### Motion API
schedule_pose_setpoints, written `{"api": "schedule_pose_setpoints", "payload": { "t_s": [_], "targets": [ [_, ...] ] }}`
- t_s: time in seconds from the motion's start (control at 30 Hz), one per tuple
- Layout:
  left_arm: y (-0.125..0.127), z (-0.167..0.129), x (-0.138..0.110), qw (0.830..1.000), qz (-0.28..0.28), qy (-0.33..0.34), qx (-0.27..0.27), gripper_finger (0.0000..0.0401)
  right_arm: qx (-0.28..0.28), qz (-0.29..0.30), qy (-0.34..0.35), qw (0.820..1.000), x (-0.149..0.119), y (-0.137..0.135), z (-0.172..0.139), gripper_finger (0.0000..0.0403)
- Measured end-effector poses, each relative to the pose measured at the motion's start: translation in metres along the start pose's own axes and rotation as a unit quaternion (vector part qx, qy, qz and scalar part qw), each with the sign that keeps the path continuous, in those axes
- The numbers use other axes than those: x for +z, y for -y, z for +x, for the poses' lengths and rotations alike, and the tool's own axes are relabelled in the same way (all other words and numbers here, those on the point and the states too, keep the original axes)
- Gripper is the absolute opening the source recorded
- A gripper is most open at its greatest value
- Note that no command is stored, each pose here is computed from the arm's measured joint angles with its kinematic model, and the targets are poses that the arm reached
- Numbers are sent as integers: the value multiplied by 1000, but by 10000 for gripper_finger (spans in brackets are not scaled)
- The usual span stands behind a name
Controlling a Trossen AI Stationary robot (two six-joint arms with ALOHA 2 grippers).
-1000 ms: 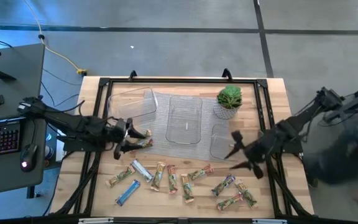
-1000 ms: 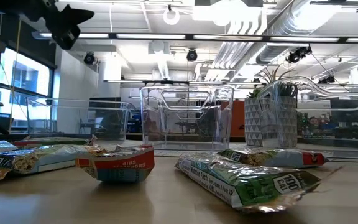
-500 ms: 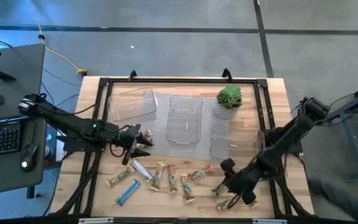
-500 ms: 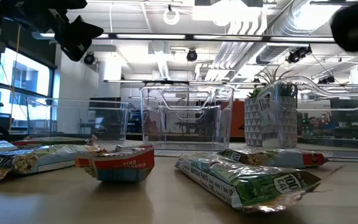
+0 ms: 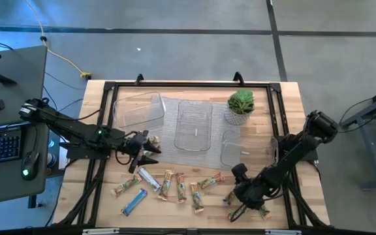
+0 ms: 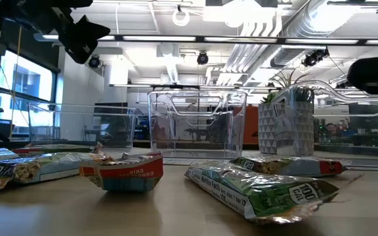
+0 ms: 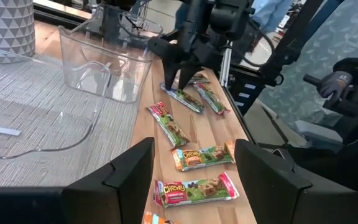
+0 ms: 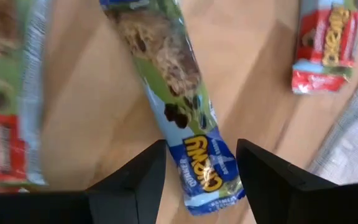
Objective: Pick and place Granola Bars by type
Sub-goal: Put the blue granola bar into the middle transparent bin
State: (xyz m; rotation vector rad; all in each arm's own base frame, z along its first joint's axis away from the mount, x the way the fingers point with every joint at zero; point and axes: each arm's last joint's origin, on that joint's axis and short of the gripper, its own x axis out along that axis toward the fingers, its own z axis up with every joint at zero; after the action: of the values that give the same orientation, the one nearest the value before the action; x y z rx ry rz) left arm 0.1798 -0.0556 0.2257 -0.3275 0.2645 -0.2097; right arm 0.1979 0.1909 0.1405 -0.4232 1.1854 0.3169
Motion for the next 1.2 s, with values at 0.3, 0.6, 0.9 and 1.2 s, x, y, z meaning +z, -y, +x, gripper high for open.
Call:
{"api": "schedule_pose_setpoints", "payload": {
  "t_s": [0.3, 0.6, 0.9, 1.2],
  "targets": [
    [0, 0, 0, 1000, -23, 0, 0, 218, 34, -1, -23, 999, -10, -1, 5, 178],
    [0, 0, 0, 1000, -27, 0, 0, 218, 40, -11, -16, 999, -7, -1, 2, 91],
    [0, 0, 0, 1000, -27, 1, 0, 218, 27, -35, 4, 999, 18, 5, -47, 39],
    [0, 0, 0, 1000, -27, 3, 5, 218, -223, -128, 103, 961, 63, 38, -126, 51]
  ]
}}
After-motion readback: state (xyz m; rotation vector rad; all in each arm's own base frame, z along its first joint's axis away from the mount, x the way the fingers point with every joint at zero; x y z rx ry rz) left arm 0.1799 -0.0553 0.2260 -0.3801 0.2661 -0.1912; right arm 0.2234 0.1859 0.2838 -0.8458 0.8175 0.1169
